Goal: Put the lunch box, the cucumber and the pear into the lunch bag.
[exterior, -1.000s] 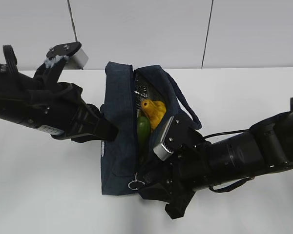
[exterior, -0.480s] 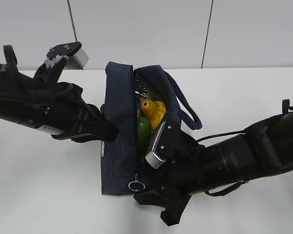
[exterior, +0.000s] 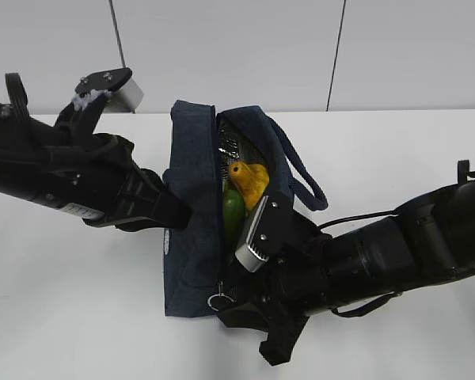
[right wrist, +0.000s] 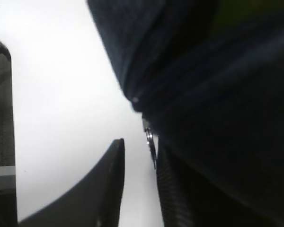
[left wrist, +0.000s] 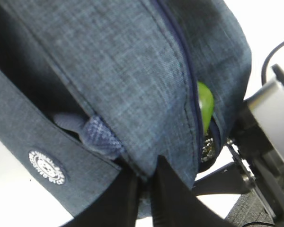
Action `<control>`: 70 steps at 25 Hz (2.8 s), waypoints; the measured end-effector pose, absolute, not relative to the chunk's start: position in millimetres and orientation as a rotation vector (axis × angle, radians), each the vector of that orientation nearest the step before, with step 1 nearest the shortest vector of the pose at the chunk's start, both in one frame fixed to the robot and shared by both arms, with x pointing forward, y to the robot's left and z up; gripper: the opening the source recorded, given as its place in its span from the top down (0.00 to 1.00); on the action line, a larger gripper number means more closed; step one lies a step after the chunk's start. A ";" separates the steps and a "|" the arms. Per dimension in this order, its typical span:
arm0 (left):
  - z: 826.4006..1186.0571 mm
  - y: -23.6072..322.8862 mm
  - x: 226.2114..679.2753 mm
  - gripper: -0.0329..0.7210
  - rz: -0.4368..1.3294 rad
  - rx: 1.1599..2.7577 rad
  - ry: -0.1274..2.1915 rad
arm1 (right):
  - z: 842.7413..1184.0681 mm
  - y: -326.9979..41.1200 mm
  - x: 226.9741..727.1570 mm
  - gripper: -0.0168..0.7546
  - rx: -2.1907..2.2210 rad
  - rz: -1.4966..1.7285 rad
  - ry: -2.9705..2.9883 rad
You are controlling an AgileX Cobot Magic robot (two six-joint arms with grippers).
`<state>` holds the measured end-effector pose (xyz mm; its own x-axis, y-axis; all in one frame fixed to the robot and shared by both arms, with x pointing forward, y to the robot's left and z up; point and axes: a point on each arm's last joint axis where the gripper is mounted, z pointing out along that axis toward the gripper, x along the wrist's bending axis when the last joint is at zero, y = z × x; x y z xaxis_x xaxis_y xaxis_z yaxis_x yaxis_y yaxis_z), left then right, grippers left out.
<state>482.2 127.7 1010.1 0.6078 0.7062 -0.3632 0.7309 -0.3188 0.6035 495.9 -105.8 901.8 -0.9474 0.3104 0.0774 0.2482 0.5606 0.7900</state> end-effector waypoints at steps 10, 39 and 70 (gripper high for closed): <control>1010.1 127.7 482.2 0.95 -0.042 2.072 1.130 | 903.1 -104.6 494.9 0.79 0.473 1.385 2.712; 1010.1 128.0 482.7 0.95 -0.031 2.075 1.126 | 910.9 -97.8 486.0 0.98 0.484 1.573 2.746; 1005.3 127.2 483.2 0.95 -0.050 2.093 1.129 | 980.3 -106.1 472.5 0.98 0.307 1.598 2.597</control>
<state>483.2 127.2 1005.3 0.6113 0.7048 -0.3599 0.7341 -0.3351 0.5906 472.5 -106.1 980.3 -0.9770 0.2096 0.0391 0.1294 0.4368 0.8902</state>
